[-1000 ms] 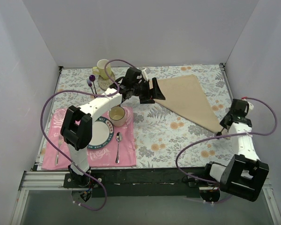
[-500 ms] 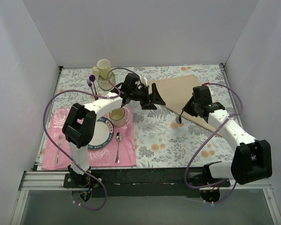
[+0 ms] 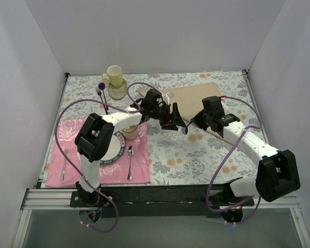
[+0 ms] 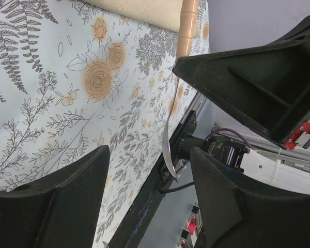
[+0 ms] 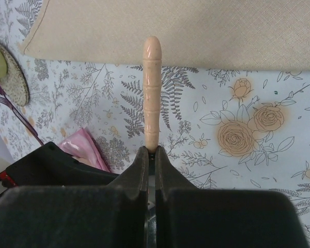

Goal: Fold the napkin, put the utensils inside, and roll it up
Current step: Pass the utensil from the right arm to the left

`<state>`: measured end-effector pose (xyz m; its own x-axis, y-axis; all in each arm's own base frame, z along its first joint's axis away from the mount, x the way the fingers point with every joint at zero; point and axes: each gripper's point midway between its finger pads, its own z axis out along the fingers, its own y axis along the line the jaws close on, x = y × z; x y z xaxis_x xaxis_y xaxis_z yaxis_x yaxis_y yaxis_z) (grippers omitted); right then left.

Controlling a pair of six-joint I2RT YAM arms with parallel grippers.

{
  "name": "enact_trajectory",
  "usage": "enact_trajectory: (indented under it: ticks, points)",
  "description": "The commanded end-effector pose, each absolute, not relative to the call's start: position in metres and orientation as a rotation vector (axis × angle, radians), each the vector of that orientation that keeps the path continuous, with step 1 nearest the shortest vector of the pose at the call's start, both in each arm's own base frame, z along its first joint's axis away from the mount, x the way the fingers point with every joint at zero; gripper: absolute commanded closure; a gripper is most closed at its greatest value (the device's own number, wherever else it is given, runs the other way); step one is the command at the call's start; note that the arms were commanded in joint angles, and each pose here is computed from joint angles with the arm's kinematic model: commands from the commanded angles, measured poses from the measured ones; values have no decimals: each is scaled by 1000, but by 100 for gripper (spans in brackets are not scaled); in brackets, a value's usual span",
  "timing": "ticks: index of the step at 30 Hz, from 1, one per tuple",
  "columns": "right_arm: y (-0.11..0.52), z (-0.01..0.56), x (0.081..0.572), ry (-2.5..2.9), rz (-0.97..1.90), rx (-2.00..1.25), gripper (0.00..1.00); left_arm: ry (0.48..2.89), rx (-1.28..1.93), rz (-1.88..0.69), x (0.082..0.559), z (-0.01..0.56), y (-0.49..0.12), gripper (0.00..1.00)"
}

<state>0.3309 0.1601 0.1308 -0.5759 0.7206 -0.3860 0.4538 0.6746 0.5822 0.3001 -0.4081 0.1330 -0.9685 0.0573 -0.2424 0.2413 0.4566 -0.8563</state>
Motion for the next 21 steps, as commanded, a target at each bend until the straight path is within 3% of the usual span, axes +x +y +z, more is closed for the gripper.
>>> enact_trajectory:
  ticks: [1, 8, 14, 17, 18, 20, 21]
  points:
    - [158, 146, 341, 2195, 580, 919, 99, 2528, 311, -1514, 294, 129, -408, 39]
    - [163, 151, 344, 2179, 614, 853, 99, 2568, 369, -1584, 293, 127, -417, 63]
    - [168, 153, 349, 2176, 623, 813, 99, 2559, 404, -1676, 287, 141, -425, 73]
    - [171, 156, 351, 2181, 633, 744, 99, 2567, 421, -1644, 288, 140, -424, 97]
    - [171, 159, 352, 2178, 631, 711, 99, 2559, 443, -1618, 290, 140, -421, 100]
    - [169, 160, 348, 2195, 585, 549, 90, 2580, 435, -1532, 296, 139, -415, 100]
    - [167, 160, 348, 2199, 555, 479, 64, 2572, 464, -1478, 300, 136, -412, 100]
